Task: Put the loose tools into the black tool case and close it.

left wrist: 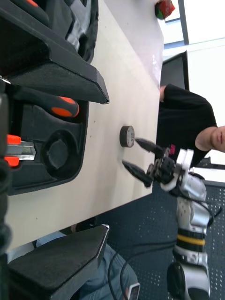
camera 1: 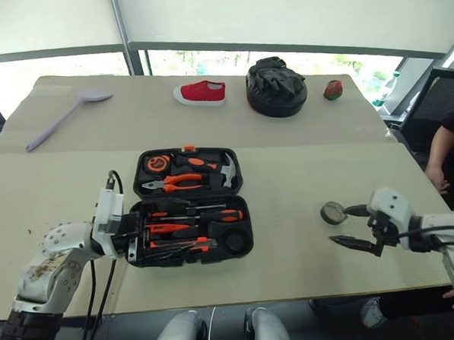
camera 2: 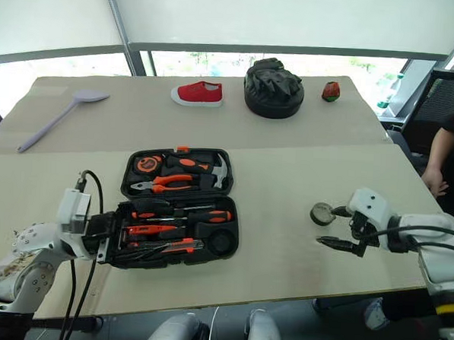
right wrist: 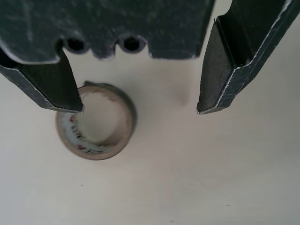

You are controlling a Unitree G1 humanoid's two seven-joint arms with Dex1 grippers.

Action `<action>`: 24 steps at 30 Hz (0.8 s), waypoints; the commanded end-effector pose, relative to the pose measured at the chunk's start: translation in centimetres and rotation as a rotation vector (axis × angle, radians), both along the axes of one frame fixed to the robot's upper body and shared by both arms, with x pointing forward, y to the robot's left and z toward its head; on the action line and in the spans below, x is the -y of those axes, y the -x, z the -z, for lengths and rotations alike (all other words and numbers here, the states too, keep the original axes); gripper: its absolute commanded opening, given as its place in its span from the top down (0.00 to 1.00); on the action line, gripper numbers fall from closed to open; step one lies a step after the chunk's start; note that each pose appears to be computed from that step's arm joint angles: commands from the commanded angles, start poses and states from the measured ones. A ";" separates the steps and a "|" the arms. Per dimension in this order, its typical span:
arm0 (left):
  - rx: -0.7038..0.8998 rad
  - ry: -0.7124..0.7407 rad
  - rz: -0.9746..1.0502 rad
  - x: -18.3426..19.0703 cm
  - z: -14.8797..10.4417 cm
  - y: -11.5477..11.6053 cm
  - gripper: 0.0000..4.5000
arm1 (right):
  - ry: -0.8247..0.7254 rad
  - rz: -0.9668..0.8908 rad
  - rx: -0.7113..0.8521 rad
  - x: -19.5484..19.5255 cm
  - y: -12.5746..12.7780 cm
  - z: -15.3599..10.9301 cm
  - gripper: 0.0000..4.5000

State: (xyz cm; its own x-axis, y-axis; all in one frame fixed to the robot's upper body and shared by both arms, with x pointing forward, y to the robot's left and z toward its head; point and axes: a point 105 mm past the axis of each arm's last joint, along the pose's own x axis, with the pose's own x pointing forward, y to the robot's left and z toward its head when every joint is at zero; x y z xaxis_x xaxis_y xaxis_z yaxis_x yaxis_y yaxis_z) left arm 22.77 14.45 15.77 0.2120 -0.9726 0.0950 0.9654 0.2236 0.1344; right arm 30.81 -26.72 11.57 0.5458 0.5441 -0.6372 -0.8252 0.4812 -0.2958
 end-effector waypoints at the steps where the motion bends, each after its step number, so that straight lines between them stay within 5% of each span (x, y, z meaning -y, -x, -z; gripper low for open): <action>1: 0.040 0.003 0.028 0.6 -0.4 0.4 0.02 | 0.039 -0.043 0.014 -0.5 -0.9 -0.5 0.00; 3: 0.038 0.003 0.028 0.7 -0.3 0.5 0.02 | 0.046 -0.059 -0.008 -1.0 -1.2 -0.3 0.00; 5: 0.037 0.006 0.027 0.8 -0.2 0.5 0.00 | 0.062 -0.058 -0.025 -1.1 -1.5 0.0 0.12; 17: 0.050 -0.008 0.015 0.5 0.0 0.2 0.00 | 0.075 -0.203 0.015 -3.5 -2.2 -2.2 0.99; 19: 0.052 -0.013 0.003 0.2 0.1 0.2 0.00 | 0.019 -0.279 0.001 -5.1 -1.5 -3.5 0.99; 24: 0.041 -0.047 -0.059 -1.3 1.5 0.8 0.00 | -0.267 -0.725 -0.026 -16.0 3.3 -7.8 0.99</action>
State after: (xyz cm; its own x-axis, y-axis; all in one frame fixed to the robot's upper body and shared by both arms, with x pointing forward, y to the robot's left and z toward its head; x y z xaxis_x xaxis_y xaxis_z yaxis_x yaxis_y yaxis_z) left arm 22.15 14.99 14.09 0.2452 -0.9668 0.0725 0.9564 0.2535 0.1448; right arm 29.45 -12.89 17.68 0.0900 0.8727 -0.4800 -0.9761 -0.0184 -0.2165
